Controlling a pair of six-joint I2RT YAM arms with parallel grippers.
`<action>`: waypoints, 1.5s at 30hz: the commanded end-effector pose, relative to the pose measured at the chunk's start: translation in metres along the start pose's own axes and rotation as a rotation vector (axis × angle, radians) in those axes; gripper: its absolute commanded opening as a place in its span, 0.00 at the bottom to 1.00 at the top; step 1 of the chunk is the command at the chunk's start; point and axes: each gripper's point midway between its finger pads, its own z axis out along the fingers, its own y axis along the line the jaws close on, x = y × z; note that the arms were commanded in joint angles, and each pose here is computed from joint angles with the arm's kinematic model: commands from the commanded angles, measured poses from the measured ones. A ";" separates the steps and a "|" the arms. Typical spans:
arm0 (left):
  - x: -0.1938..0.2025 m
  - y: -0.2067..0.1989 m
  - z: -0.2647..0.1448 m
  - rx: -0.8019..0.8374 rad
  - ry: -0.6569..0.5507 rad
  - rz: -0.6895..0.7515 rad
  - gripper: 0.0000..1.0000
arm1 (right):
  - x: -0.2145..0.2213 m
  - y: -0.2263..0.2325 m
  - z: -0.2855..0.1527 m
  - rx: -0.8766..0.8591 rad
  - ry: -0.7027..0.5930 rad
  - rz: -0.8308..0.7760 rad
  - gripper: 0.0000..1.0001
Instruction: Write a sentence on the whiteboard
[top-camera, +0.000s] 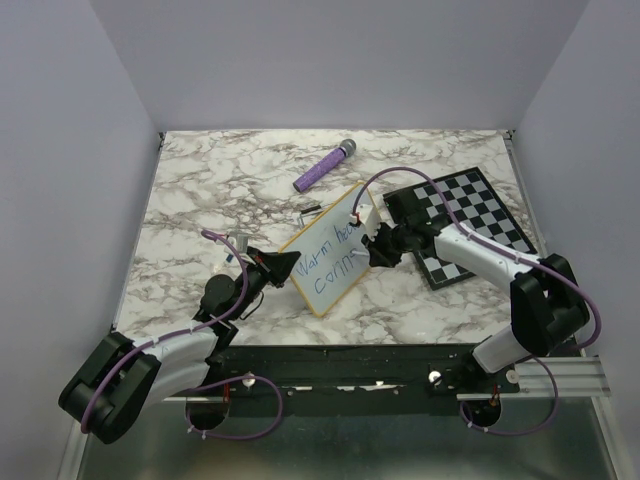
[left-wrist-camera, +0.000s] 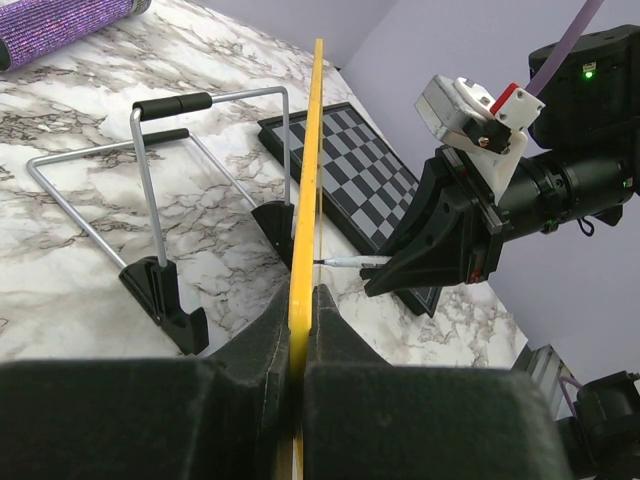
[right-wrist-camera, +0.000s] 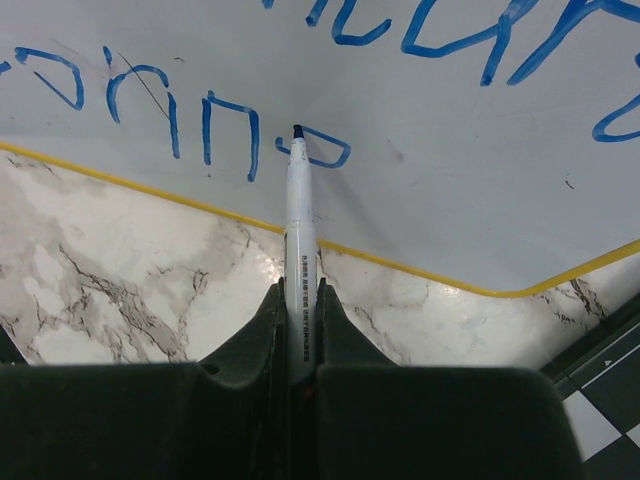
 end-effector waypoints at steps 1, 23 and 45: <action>0.006 -0.007 -0.004 0.041 0.027 0.011 0.00 | -0.002 0.005 0.003 -0.042 0.013 -0.017 0.01; 0.005 -0.006 -0.005 0.035 0.028 0.025 0.00 | 0.018 -0.022 -0.001 0.064 0.093 0.053 0.00; 0.007 -0.006 -0.005 0.038 0.031 0.014 0.00 | -0.003 -0.029 -0.018 0.100 -0.022 0.051 0.01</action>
